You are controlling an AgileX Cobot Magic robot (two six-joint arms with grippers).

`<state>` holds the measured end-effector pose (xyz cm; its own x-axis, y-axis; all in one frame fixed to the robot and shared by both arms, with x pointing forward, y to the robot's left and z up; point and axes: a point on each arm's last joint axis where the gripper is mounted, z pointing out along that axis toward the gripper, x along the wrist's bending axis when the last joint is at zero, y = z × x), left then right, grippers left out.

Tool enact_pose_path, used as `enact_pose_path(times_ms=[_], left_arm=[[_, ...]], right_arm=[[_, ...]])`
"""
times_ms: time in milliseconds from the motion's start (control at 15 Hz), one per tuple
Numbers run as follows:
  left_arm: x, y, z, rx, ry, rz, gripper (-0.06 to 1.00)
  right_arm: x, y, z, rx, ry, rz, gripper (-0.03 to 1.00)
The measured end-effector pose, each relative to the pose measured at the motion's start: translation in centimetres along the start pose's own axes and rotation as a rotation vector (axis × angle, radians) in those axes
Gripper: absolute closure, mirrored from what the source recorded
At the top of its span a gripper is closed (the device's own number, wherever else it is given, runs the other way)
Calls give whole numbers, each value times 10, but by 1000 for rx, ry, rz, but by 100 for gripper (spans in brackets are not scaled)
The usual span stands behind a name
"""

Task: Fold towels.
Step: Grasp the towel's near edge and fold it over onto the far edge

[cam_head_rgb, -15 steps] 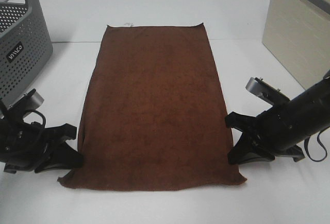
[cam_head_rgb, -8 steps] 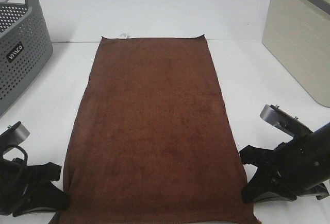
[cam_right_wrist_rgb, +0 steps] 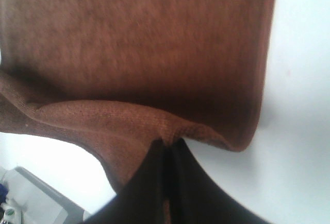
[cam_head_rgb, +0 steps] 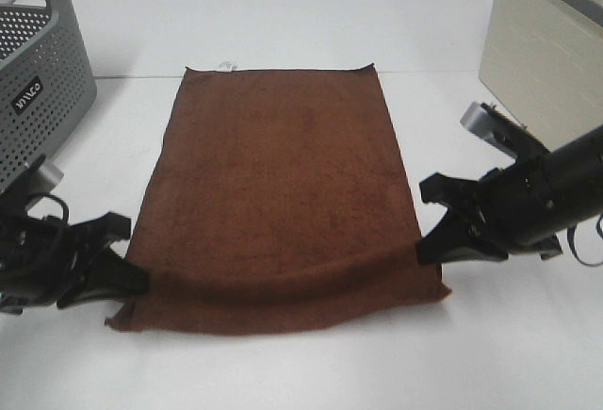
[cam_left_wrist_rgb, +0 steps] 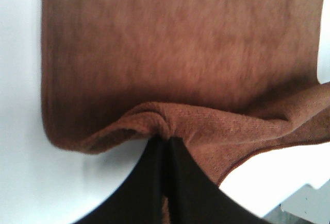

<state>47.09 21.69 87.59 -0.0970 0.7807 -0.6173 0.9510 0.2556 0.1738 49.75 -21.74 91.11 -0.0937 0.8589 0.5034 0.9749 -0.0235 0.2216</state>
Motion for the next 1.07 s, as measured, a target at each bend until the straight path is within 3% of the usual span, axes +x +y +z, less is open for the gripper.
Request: enact_pose_path(times_ms=[200,467,1067], left_arm=[[-25,53,-6,-148,-11,44,94],[-64,126,-12,-269,-43,89,94],[-92,238,21,-389,-38,146,94]], right_arm=[[15,52,-13,-105,-5,-42,97],[26,124,-11,-143,-23,-99,97],[31,239,14,-252,-34,-172,97]])
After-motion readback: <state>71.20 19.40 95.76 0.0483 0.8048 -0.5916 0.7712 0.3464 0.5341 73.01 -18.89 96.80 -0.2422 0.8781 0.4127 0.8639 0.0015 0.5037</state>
